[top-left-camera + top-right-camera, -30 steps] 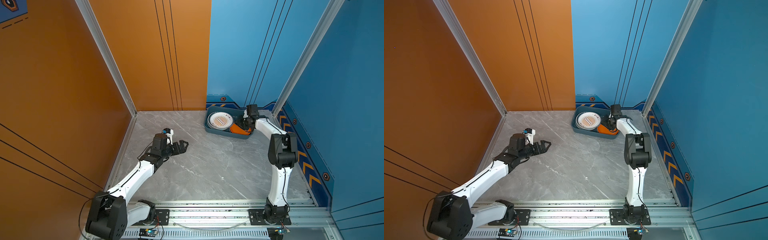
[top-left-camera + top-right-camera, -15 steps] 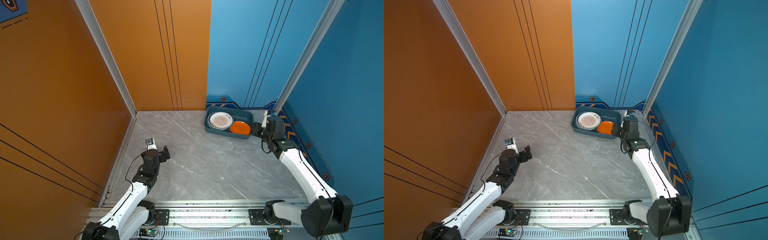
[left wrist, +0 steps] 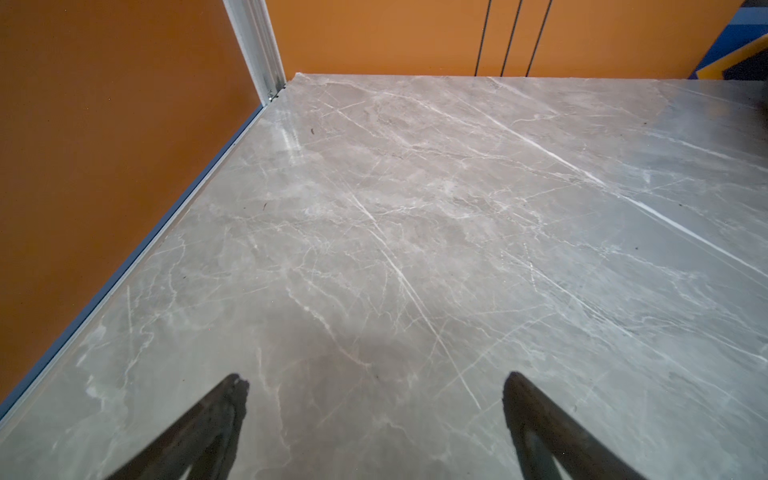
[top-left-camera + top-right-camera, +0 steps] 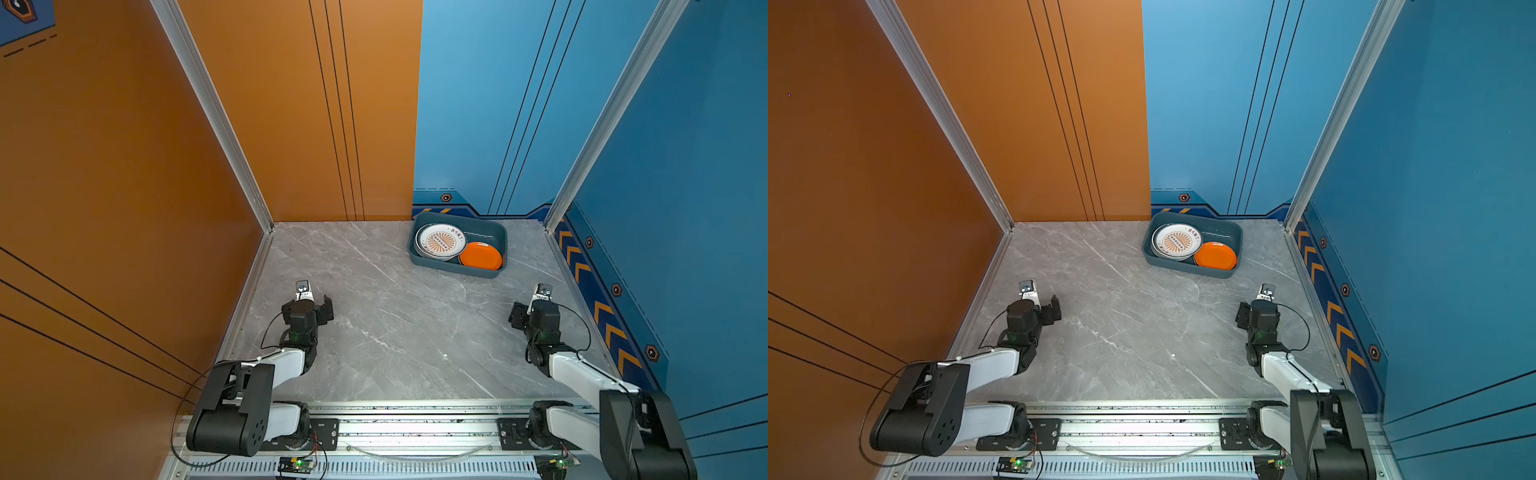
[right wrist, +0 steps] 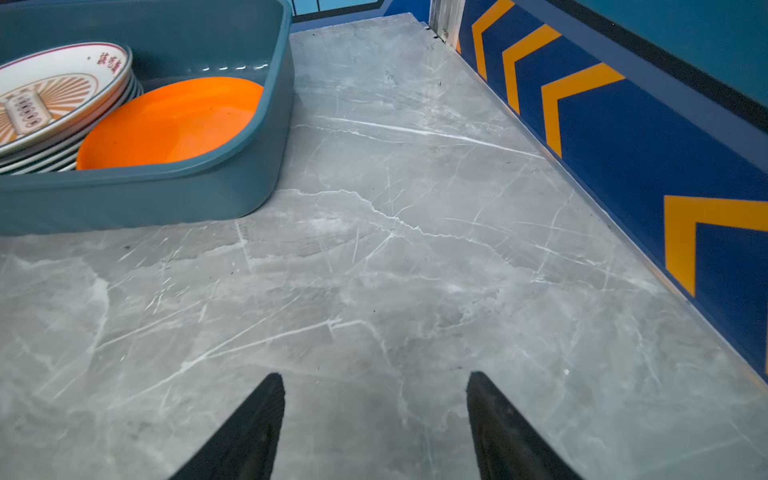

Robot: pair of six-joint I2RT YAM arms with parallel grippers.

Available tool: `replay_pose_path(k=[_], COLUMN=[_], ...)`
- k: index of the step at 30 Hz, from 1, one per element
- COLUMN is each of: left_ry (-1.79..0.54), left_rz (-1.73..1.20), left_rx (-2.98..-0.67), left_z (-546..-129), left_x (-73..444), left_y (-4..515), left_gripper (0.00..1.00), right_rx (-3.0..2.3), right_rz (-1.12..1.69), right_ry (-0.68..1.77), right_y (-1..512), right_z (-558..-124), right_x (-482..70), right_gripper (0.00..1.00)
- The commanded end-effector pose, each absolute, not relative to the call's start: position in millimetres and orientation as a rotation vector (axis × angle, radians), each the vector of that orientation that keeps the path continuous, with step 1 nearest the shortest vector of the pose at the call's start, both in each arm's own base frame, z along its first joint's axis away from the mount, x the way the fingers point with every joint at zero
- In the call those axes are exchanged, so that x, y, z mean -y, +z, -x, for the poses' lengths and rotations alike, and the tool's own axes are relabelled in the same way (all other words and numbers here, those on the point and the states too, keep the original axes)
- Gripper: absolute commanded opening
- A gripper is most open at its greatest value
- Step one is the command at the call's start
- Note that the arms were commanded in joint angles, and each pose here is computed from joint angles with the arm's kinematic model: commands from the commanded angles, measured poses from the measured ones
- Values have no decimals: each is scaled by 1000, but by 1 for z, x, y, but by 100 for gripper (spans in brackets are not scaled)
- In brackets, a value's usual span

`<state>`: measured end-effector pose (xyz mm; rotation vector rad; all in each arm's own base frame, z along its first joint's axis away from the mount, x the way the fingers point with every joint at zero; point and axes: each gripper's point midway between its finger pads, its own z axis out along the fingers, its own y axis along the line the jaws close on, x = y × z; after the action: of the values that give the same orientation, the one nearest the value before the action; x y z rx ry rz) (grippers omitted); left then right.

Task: Place the plates into the plastic bin on the countertop

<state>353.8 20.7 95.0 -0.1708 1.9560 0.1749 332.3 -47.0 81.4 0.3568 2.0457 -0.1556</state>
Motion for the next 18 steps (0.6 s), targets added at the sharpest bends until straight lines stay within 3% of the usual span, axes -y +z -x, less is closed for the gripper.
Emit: replay_pose_path(k=[1,6,8,9,10,18], left_ry=[126,96,24,37,33,55], left_rz=[76,185,149,162,142,87], left_rx=[-1863,-1759,-1817,-1845,-1860,-1901], left_z=[-371,-378,-375,-380,-386,-394], left_x=[-12,-35,-28,-31,-27,-18], left_y=[121,103,97,96,94,91], left_gripper=[98,98,98,98,98,98], right_rx=[-1801,-1773,-1787,-1820,-1837,-1900], right_rz=[-335,-320,-310,-297,-277,-211], right_ry=[-106,-119,-122,-119,-124,-197], right_y=[126,108,104,98,98,94], right_z=[-359,-365,-369,-373,-378,-388], right_x=[49,49,47,45,41,29], right_gripper=[77,78,81,86,100,100])
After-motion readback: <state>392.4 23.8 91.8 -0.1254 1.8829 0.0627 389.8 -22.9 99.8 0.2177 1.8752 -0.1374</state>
